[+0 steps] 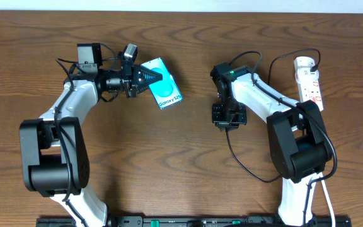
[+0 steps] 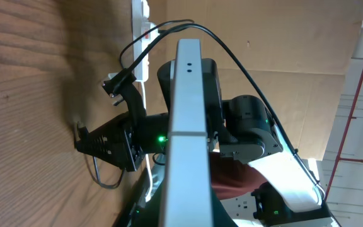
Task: Plug charger to phone and switch on socket
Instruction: 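Close the right gripper on the cable plug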
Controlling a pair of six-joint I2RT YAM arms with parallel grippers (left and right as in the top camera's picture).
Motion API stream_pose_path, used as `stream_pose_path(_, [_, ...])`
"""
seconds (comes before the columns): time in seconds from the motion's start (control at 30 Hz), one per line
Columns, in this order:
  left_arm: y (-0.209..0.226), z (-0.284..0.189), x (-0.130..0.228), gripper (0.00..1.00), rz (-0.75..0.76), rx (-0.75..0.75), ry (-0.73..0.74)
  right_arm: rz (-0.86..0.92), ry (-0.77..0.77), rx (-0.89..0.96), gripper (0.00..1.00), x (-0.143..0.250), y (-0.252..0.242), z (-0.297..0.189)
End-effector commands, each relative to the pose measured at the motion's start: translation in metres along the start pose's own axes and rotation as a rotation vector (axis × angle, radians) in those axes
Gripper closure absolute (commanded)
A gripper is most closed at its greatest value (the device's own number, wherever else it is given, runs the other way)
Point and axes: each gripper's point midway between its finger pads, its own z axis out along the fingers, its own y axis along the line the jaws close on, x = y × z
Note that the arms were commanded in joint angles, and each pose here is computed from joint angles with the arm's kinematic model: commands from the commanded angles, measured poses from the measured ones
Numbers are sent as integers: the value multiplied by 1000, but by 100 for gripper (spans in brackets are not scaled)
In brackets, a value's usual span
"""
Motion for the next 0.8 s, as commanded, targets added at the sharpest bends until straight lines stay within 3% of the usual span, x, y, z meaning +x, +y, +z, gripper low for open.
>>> stream_pose_path(0.0, [-12,-2,4,92,36,41,25,2,69,17,84,8,0,27])
stream_pose_path(0.57, [-12,-2,4,92,36,41,25,2,68,17,99,8,0,27])
stream_pose_path(0.77, [-12,-2,4,93,35,41,25,2,69,17,99,8,0,27])
